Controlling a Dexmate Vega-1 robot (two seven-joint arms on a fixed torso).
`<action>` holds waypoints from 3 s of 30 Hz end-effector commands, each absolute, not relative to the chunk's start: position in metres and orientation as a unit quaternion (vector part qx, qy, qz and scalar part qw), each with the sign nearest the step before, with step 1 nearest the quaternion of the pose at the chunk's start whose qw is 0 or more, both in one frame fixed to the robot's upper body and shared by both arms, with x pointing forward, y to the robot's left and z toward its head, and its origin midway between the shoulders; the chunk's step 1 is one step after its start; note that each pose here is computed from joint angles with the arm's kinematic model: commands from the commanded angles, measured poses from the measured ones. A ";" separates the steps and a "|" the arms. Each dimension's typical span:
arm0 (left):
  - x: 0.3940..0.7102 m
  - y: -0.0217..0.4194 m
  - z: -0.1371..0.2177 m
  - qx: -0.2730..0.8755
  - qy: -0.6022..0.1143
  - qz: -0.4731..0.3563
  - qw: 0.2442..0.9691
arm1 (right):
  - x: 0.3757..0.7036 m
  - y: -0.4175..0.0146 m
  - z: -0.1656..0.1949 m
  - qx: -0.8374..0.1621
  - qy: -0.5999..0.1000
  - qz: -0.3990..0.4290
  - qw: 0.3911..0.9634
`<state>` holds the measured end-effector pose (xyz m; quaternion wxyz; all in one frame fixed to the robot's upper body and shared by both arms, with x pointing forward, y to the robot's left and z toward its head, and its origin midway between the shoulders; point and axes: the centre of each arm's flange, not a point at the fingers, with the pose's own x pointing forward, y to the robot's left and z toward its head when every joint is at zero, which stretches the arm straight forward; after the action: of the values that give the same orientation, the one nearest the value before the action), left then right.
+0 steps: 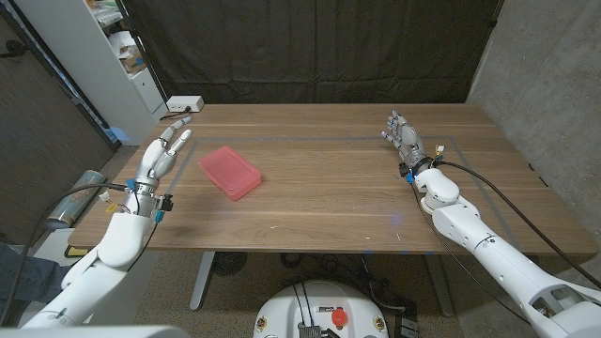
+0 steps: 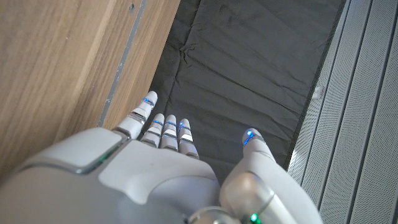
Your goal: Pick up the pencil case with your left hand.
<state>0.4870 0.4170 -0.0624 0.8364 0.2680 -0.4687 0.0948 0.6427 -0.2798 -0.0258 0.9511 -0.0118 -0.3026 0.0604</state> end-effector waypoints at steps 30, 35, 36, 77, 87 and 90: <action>0.469 0.428 -0.058 0.388 -0.460 0.149 0.784 | 0.642 -0.275 -0.018 -0.023 -0.309 0.061 0.949; 0.470 0.429 -0.055 0.415 -0.462 0.157 0.768 | 0.642 -0.273 -0.017 -0.023 -0.309 0.060 0.949; 0.470 0.430 -0.055 0.413 -0.462 0.157 0.769 | 0.642 -0.273 -0.018 -0.026 -0.310 0.061 0.949; 0.466 0.447 -0.036 0.526 -0.432 0.167 0.713 | 0.645 -0.260 -0.010 -0.033 -0.309 0.056 0.949; 0.467 0.441 -0.029 0.566 -0.413 0.151 0.698 | 0.645 -0.263 -0.009 -0.030 -0.313 0.052 0.948; 0.467 0.441 -0.028 0.573 -0.403 0.146 0.699 | 0.645 -0.263 -0.009 -0.029 -0.313 0.052 0.948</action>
<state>0.4660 0.4440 -0.0351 0.7078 0.5389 -0.4271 0.1622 0.6457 -0.2615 -0.0105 0.9492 -0.0312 -0.3084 0.0542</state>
